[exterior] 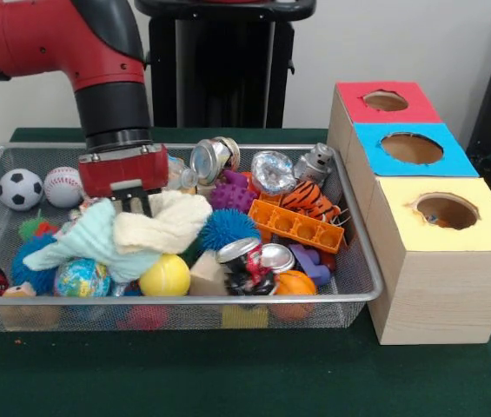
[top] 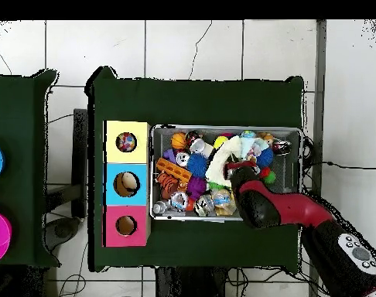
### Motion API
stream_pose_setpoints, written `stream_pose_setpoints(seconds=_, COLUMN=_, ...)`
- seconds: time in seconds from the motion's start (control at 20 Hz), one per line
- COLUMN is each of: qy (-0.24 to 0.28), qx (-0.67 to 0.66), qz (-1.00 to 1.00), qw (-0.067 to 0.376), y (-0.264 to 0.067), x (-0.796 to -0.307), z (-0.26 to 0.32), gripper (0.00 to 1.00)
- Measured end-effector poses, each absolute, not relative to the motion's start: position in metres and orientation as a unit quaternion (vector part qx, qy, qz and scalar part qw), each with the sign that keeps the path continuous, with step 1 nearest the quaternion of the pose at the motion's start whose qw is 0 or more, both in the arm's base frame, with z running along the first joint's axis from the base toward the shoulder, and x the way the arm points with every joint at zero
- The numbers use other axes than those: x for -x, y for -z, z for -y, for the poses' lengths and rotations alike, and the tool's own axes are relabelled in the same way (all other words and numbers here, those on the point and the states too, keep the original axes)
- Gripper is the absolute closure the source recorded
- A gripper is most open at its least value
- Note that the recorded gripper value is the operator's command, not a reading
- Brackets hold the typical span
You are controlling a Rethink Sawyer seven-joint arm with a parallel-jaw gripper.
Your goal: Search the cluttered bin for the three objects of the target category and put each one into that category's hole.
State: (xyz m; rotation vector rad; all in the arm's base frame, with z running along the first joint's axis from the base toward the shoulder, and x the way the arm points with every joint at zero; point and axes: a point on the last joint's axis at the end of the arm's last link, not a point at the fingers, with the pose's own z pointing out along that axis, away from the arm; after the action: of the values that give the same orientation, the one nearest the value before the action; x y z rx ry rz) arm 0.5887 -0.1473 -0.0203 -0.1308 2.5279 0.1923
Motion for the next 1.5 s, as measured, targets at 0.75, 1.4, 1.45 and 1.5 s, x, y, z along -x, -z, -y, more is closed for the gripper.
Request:
stream_pose_setpoints(seconds=0.75, qy=-0.100, qx=0.078, qz=-0.958, qw=0.257, y=0.006, x=-0.601, z=0.039, gripper=1.00)
stream_pose_setpoints(seconds=1.4, qy=-0.063, qx=0.053, qz=-0.970, qw=0.228, y=0.014, x=-0.574, z=0.082, gripper=1.00)
stream_pose_setpoints(seconds=1.45, qy=-0.059, qx=0.048, qz=-0.971, qw=0.225, y=0.014, x=-0.572, z=0.086, gripper=1.00)
stream_pose_setpoints(seconds=1.5, qy=-0.057, qx=0.046, qz=-0.972, qw=0.223, y=0.014, x=-0.570, z=0.088, gripper=1.00)
